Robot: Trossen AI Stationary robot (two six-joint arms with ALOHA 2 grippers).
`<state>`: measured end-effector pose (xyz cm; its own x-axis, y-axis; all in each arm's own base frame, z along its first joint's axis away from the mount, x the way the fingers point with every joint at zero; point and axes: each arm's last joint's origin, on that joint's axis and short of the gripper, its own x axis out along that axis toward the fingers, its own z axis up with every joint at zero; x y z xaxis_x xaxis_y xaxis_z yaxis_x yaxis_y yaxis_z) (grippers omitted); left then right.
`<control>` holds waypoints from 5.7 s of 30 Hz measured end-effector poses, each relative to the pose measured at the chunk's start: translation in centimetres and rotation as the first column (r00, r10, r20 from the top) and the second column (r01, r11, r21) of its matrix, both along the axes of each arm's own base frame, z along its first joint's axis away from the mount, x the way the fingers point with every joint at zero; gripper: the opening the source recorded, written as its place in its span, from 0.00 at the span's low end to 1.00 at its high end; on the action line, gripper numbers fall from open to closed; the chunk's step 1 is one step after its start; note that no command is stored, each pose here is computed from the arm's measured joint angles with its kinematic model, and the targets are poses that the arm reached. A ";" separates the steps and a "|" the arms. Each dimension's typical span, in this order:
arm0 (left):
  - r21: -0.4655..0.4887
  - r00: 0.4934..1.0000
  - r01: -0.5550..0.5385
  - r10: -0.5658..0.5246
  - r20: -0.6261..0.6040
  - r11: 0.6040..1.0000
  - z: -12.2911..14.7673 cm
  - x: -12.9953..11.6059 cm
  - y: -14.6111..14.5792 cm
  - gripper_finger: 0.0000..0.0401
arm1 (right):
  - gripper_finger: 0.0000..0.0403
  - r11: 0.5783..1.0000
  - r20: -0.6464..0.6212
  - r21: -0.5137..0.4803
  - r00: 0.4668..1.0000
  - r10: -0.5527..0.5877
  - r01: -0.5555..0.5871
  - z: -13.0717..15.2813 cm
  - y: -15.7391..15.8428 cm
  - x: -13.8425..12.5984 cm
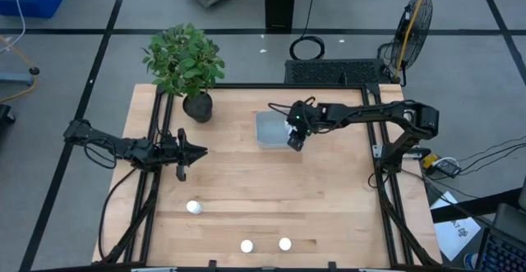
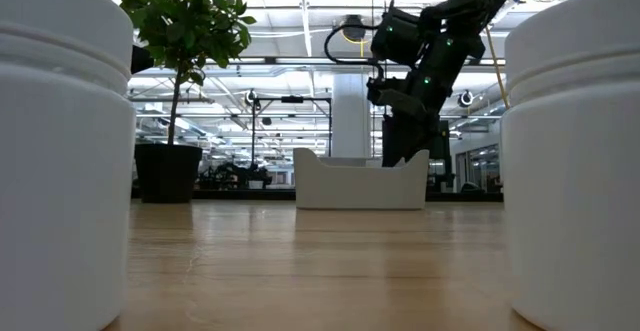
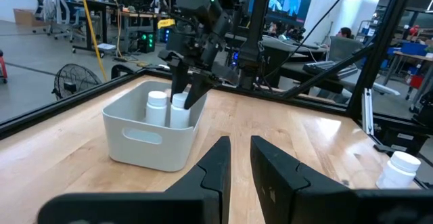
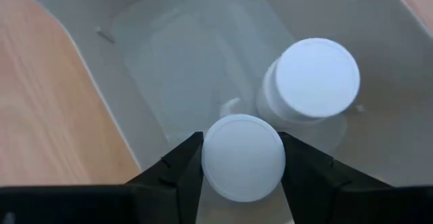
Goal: Pick and place pill bottles into a basket
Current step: Put the white pill bottle into the white bin
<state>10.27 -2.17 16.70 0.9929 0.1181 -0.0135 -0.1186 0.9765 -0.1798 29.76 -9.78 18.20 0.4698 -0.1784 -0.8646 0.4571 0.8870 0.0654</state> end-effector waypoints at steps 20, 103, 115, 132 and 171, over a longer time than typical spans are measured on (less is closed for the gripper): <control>0.000 1.000 0.000 0.000 0.000 1.000 0.0 0.0 0.0 0.15 | 0.52 1.000 -0.001 0.001 1.000 0.005 -0.005 0.0 0.1 0.0; 0.000 1.000 0.000 0.000 0.000 1.000 0.0 0.0 0.0 0.15 | 0.59 0.625 0.492 -0.179 0.481 0.726 -0.760 -0.3 32.0 0.1; 0.000 1.000 0.000 0.000 0.000 1.000 0.0 0.0 0.0 0.15 | 0.59 0.637 0.441 -0.189 0.515 0.735 -0.747 -1.9 32.4 0.1; 0.000 1.000 0.000 0.000 0.000 1.000 0.0 0.0 0.0 0.15 | 0.59 0.639 0.420 -0.199 0.525 0.740 -0.743 -2.6 32.5 -0.4; 0.000 1.000 0.000 0.000 0.000 1.000 0.0 0.0 0.0 0.15 | 0.59 0.703 0.530 -0.139 0.547 0.648 -0.698 -5.4 32.7 -0.5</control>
<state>10.27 -2.17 16.70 0.9929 0.1180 -0.0136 -0.1185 0.9765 -0.1800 29.23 22.89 12.82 0.7814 0.4328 -0.4496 -0.3990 0.9004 0.1733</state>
